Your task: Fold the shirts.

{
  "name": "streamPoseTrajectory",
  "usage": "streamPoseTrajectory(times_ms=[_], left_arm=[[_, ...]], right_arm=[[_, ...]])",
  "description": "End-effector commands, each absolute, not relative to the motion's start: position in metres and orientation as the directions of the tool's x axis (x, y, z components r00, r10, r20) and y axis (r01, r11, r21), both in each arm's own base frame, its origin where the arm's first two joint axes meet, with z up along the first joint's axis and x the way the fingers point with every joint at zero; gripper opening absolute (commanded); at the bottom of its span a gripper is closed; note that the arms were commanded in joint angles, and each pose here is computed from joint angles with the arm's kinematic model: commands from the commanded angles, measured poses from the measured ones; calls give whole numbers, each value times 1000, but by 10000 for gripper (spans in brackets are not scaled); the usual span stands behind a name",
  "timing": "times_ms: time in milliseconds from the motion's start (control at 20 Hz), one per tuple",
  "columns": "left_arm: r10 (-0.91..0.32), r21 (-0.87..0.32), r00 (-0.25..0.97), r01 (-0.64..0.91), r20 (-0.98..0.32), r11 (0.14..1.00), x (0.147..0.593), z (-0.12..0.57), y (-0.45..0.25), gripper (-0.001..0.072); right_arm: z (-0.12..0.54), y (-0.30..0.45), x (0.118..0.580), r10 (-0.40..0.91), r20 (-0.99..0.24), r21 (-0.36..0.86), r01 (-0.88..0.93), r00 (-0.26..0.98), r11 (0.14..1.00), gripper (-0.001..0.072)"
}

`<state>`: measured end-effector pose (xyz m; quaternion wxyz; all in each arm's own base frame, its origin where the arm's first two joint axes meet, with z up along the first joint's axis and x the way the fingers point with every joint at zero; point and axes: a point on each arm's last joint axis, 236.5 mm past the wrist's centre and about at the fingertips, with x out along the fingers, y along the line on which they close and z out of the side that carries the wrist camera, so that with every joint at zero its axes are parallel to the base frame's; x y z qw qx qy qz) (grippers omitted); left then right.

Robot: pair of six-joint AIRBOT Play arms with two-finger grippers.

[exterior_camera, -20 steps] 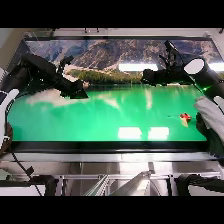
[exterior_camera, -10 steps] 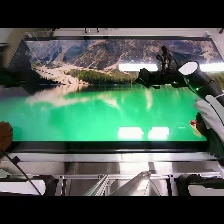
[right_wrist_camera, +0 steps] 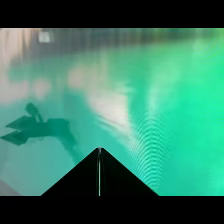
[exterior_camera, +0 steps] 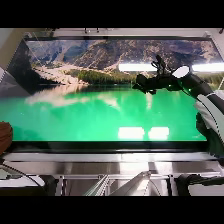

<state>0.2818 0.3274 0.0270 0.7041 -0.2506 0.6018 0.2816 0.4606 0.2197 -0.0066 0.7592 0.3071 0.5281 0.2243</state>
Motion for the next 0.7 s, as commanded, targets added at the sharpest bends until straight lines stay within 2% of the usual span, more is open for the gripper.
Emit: streamPoseTrajectory(times_ms=[0, 100, 300, 350, 400, 450, 500, 550, 650], left_arm=[[-20, -51, 54, -673, -998, 738, 241, -18, 318, 708], [-39, -4, -36, -669, -999, 743, 218, -49, 310, 708], [-118, -31, -84, -671, -989, 740, 204, -75, 284, 697], [-122, -30, -90, -673, -988, 739, 205, -77, 280, 510], [-126, -34, -92, -665, -988, 746, 208, -78, 276, 125], [-119, -34, -88, -645, -989, 763, 216, -79, 272, 6], [-122, -54, -67, -624, -990, 779, 232, -77, 263, 8], [-152, -125, 2, -582, -988, 804, 264, -71, 244, 9], [-316, -382, 220, -425, -923, 820, 354, -35, 173, 14]], right_arm=[[-8, 221, 460, 668, -664, 705, -18, 336, 709, 16], [-8, 221, 460, 669, -663, 705, -18, 336, 709, 16], [-8, 221, 459, 670, -664, 706, -18, 331, 708, 16], [-8, 222, 457, 672, -665, 706, -19, 325, 708, 16], [-9, 222, 456, 674, -665, 707, -19, 322, 707, 16], [-9, 222, 456, 675, -666, 707, -19, 318, 707, 16], [-9, 223, 454, 677, -666, 708, -20, 313, 706, 16], [-9, 223, 453, 679, -667, 709, -20, 307, 705, 15], [-9, 224, 450, 684, -668, 710, -21, 294, 703, 15]])
